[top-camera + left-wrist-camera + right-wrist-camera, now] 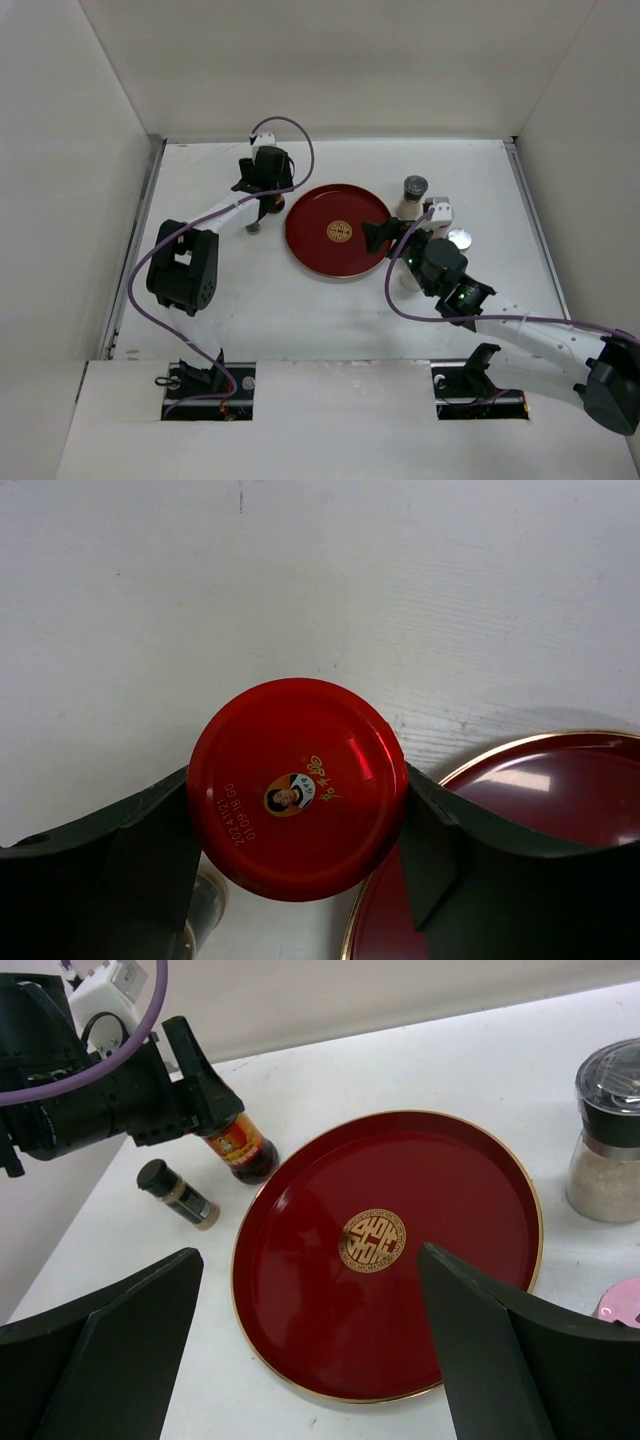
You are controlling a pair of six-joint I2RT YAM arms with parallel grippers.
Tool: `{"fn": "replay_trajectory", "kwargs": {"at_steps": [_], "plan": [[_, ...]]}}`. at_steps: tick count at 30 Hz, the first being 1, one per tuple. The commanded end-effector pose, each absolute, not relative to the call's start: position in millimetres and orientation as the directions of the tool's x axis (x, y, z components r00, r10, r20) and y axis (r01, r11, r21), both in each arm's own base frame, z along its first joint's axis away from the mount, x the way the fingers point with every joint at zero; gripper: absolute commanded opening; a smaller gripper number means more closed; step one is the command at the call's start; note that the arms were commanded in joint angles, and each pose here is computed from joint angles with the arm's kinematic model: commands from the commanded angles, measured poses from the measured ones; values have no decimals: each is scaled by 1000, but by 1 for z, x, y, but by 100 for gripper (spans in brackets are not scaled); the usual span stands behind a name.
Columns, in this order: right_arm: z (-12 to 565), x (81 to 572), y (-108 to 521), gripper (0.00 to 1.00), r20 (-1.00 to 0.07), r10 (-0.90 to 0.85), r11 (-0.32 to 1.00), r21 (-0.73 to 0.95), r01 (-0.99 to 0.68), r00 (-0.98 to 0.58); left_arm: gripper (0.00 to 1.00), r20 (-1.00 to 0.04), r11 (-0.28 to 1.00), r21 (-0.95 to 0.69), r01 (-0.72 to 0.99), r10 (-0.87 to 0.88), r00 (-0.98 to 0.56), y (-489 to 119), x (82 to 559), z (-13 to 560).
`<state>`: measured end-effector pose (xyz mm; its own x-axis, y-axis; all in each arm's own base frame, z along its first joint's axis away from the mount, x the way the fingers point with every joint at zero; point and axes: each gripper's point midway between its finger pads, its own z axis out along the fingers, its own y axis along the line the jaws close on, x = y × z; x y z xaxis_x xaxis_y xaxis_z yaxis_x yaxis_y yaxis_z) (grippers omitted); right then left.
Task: Organize the condiment bottles
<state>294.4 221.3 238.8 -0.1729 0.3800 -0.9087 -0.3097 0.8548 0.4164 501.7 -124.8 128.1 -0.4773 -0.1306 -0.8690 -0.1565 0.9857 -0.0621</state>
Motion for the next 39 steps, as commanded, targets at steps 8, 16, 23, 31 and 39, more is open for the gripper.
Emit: {"fn": "replay_trajectory", "kwargs": {"at_steps": [8, 16, 23, 31, 39], "plan": [[261, 294, 224, 95, -896, 425, 832, 442, -337, -125, 38, -957, 964, -264, -7, -263, -121, -166, 477, 309], [267, 294, 210, 94, -888, 451, 838, 456, -301, -88, 38, -955, 960, -268, 80, -254, -155, -217, 456, 293], [262, 299, 202, 94, -892, 445, 854, 450, -262, -80, 37, -952, 962, -249, 110, -222, -210, -247, 463, 260], [261, 299, 203, 95, -892, 444, 854, 450, -262, -83, 37, -948, 969, -228, 99, -199, -247, -254, 476, 224], [260, 300, 203, 95, -893, 443, 855, 449, -260, -84, 48, -950, 980, -186, 67, -162, -267, -252, 479, 202]]}}
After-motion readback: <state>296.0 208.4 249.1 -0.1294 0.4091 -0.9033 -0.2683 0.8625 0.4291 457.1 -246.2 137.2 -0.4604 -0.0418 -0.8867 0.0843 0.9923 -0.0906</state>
